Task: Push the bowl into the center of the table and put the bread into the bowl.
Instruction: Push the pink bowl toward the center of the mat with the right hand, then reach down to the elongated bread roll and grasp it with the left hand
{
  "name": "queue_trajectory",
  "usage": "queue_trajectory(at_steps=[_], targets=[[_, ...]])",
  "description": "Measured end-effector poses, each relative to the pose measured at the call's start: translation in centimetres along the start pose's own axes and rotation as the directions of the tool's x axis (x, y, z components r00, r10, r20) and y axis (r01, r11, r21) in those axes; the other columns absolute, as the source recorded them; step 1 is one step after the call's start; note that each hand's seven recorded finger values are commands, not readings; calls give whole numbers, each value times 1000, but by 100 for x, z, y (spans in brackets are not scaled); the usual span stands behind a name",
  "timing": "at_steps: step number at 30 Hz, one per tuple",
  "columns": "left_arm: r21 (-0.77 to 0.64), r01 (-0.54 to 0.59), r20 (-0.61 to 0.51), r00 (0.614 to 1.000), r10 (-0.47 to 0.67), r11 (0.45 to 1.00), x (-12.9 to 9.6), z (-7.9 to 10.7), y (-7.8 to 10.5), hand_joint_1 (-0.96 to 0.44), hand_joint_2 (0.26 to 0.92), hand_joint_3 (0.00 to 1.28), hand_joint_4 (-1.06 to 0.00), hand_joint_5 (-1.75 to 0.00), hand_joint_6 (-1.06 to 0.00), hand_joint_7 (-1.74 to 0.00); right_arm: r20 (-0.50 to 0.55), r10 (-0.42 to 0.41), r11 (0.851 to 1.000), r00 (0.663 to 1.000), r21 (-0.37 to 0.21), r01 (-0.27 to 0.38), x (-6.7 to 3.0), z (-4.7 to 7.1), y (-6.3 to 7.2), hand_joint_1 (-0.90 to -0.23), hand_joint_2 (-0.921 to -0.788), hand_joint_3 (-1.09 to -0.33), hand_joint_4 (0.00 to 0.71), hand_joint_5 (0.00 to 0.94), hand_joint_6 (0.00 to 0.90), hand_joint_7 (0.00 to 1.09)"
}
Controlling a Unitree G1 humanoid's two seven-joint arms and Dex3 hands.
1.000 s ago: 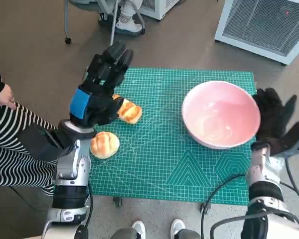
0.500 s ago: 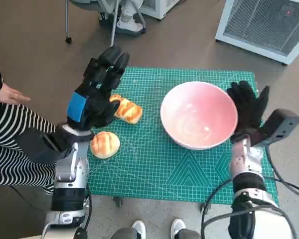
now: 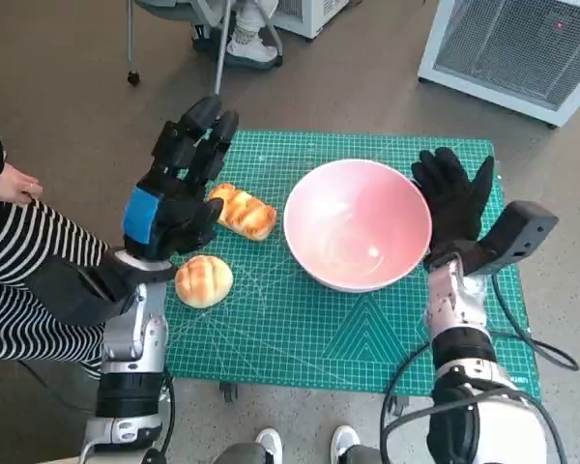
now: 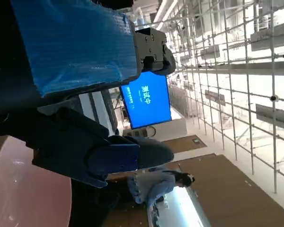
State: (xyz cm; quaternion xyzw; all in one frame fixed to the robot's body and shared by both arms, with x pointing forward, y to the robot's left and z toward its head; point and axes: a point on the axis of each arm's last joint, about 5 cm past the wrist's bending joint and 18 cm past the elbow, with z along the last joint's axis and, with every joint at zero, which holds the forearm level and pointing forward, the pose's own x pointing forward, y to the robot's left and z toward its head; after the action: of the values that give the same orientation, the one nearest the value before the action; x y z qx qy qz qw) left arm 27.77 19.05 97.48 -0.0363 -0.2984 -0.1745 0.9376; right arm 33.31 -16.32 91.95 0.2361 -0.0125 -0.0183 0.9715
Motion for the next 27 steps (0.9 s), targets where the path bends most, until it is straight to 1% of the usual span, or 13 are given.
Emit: queue_trajectory(at_steps=[7, 14, 15, 16, 18, 21, 23, 24, 25, 27], targets=[[-2, -10, -4, 1000, 10, 1000, -12, -7, -3, -690, 921, 456, -149, -17, -31, -425, 25, 32, 999, 999, -16, -32, 18, 53, -6, -664, -921, -883, 111, 0, 148, 261], [-2, -13, -4, 1000, 13, 1000, -12, -8, -3, -686, 921, 456, -150, -14, -37, -414, 46, 34, 999, 998, -29, -33, 29, 105, -37, -670, -921, -881, 115, 2, 151, 258], [-3, -13, -4, 1000, 13, 1000, -11, -8, -5, -683, 921, 457, -150, -14, -39, -412, 57, 44, 998, 997, -47, -41, 31, 117, -34, -672, -921, -878, 117, 3, 152, 259], [-4, -14, -3, 1000, 14, 1000, -8, -10, -11, -680, 921, 458, -150, -13, -40, -411, 83, 64, 995, 995, -81, -57, 34, 145, -29, -676, -921, -875, 120, 4, 155, 260], [-9, -15, -3, 1000, 15, 1000, -2, -16, -26, -677, 921, 459, -151, -13, -41, -409, 154, 111, 985, 982, -151, -88, 49, 236, -13, -679, -921, -871, 123, 5, 158, 262], [-13, -10, -4, 1000, 10, 1000, 5, -24, -44, -674, 921, 461, -151, -12, -43, -407, 269, 184, 963, 946, -241, -119, 78, 434, 11, -684, -921, -849, 129, 7, 173, 269], [-13, -5, -4, 1000, 5, 1000, 13, -25, -52, -674, 921, 462, -151, -12, -43, -407, 347, 237, 945, 908, -297, -134, 85, 570, 38, -687, -921, -840, 130, 7, 178, 272], [-13, -3, -4, 1000, 3, 1000, 18, -25, -55, -674, 921, 462, -152, -12, -44, -407, 373, 262, 936, 890, -323, -140, 82, 616, 52, -691, -921, -836, 131, 7, 177, 273], [-13, 1, -3, 1000, -1, 1000, 29, -24, -62, -675, 921, 462, -153, -12, -44, -407, 404, 296, 922, 865, -357, -148, 70, 667, 70, -693, -921, -833, 132, 8, 177, 273], [-14, 10, 2, 1000, -10, 1000, 52, -20, -76, -677, 921, 461, -153, -11, -43, -408, 440, 345, 901, 829, -402, -162, 40, 717, 94, -699, -921, -828, 134, 8, 179, 276]])
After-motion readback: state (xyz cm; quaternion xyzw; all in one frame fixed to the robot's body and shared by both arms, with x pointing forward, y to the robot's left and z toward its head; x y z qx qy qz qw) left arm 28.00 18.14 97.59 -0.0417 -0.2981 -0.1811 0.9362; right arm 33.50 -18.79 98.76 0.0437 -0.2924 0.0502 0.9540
